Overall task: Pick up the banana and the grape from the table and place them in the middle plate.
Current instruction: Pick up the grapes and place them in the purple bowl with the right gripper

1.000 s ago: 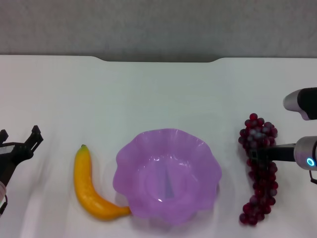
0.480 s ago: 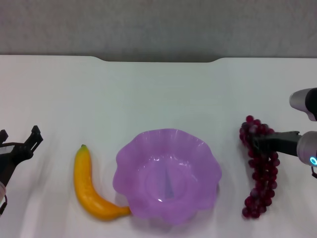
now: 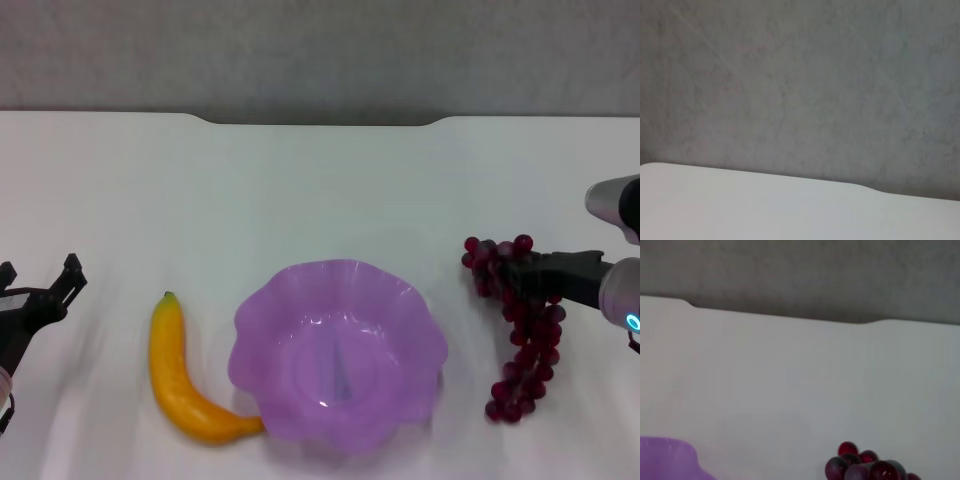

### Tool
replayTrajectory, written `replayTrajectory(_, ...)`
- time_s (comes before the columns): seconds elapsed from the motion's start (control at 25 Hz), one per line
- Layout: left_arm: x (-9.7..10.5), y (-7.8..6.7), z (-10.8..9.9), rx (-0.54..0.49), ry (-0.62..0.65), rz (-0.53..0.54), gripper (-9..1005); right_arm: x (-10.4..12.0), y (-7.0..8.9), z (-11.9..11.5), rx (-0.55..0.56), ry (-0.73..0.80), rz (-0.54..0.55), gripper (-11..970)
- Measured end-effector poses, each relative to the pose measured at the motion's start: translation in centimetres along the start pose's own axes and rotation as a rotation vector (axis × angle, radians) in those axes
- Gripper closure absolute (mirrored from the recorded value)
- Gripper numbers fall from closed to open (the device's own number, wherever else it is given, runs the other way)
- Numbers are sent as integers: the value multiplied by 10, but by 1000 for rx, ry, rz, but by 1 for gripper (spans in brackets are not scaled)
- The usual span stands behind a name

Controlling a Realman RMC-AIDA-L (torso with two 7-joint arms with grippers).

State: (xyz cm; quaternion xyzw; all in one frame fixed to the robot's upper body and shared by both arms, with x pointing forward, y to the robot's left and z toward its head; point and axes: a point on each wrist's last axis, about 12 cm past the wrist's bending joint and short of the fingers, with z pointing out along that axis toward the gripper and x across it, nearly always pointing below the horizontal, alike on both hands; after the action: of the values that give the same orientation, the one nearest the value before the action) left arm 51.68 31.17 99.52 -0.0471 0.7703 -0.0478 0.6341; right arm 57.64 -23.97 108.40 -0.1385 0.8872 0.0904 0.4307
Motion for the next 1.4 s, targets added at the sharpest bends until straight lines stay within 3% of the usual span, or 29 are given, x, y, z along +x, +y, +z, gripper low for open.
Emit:
replayTrajectory(0.6,0,0,0,-1,0,0,88,-13,16,-19,4,-182,-135,785)
replayTrajectory(0.76,0,0,0,-1,0,0,88,-26,33,-24,-24,-250,-219,786)
replayTrajectory(1.08,0,0,0,-1,1,0,88,-50,80,-40,-124,-392,-357,786)
replayTrajectory(1.4,0,0,0,0,0,0,88,-47,117,-42,-216,-434,-430,789)
